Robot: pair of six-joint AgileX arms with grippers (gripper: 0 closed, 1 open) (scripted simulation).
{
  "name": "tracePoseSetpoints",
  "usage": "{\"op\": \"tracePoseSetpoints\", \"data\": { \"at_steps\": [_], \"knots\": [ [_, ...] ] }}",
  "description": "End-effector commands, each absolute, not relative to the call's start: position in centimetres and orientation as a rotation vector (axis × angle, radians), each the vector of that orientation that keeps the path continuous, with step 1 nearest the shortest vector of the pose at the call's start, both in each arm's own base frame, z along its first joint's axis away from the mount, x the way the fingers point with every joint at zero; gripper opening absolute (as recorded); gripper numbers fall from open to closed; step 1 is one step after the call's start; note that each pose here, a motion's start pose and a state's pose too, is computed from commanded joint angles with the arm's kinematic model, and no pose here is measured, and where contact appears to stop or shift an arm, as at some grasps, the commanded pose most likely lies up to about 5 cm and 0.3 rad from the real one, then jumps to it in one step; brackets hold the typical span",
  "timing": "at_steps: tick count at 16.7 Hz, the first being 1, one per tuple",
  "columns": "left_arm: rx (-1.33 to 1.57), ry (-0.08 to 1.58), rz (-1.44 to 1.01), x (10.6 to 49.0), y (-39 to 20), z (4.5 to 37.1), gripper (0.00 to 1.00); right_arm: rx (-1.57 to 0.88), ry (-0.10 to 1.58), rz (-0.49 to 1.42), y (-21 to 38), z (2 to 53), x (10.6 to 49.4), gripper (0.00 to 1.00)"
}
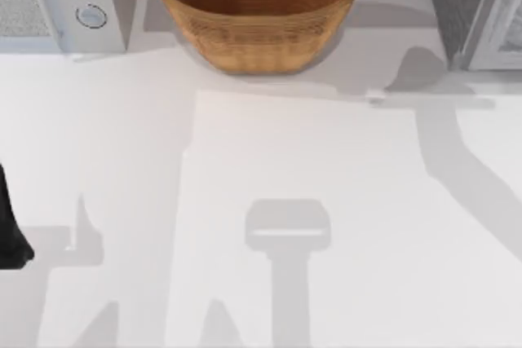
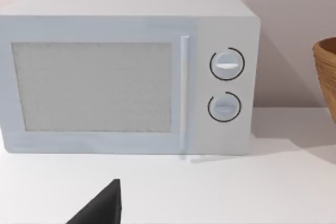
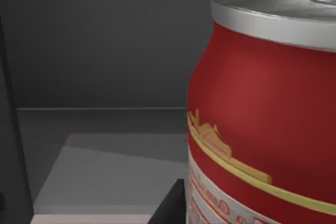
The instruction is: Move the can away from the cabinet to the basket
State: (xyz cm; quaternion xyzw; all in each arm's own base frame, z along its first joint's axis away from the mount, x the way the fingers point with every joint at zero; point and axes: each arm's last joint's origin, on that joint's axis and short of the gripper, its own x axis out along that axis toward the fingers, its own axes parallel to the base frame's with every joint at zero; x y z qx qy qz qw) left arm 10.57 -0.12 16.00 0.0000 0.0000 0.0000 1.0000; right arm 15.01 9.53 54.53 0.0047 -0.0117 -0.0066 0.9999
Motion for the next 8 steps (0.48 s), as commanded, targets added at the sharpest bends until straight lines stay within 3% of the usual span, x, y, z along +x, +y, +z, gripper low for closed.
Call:
{"op": "tracePoseSetpoints", "data": {
  "at_steps": [4, 8],
  "knots": [
    [0.0, 0.0, 0.0, 10.6, -0.1, 16.0, 1.0, -0.008, -0.002, -0.015, 6.7, 49.2, 14.0, 0.0],
    [0.0, 0.0, 0.0, 10.6, -0.1, 16.0, 1.0, -0.029, 0.049, -0.015, 4.0, 40.2, 12.9, 0.0]
  ]
}}
